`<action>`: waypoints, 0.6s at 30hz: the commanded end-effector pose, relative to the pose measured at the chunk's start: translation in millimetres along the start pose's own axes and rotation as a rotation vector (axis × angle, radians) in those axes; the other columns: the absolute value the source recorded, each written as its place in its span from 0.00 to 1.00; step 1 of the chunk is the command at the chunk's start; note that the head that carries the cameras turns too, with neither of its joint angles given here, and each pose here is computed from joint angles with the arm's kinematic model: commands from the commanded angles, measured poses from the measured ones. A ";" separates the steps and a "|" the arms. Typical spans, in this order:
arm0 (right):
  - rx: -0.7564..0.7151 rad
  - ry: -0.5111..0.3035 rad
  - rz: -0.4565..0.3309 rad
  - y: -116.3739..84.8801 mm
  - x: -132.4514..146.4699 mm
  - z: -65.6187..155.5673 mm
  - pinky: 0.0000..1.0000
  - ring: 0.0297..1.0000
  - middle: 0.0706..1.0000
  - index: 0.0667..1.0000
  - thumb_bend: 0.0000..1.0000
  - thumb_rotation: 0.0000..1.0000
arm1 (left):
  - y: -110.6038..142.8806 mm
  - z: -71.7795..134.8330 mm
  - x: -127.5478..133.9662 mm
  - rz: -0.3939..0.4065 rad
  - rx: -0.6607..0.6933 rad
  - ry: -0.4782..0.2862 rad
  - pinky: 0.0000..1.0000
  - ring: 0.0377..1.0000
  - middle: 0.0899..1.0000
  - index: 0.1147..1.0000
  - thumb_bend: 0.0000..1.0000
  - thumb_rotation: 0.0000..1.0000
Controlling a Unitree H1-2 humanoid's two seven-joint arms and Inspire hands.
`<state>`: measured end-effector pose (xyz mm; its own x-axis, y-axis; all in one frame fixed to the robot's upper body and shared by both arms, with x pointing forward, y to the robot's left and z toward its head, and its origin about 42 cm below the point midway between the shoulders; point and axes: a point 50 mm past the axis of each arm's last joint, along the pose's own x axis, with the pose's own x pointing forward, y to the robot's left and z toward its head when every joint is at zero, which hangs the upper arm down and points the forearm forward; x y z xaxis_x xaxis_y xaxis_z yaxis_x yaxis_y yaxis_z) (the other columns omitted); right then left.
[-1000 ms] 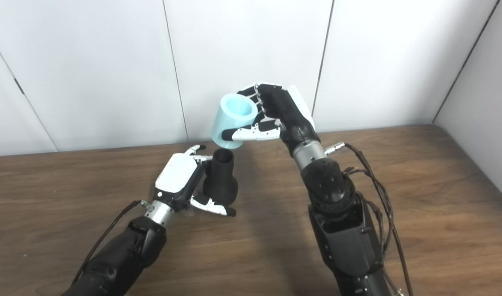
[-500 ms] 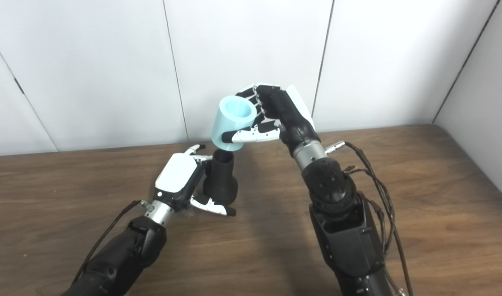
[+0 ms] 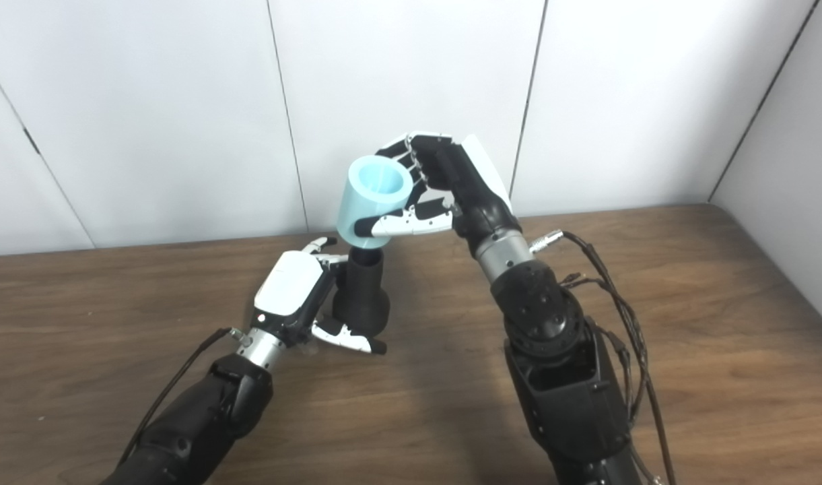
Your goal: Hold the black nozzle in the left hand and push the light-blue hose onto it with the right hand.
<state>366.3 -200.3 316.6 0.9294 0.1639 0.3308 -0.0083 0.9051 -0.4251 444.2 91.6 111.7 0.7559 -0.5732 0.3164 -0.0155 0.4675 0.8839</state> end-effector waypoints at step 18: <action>-0.146 -0.239 -0.058 -22.0 0.4 43.0 0.32 0.41 0.43 0.48 0.52 0.00 | -150.7 41.7 -205.8 -0.361 -0.258 0.376 0.86 0.46 0.34 0.45 0.50 0.00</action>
<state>362.6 -205.4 305.9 0.9394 0.1731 0.2957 -0.0038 0.8681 -0.4963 444.2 91.5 111.6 0.7558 -0.5738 0.3154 -0.0146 0.4668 0.8843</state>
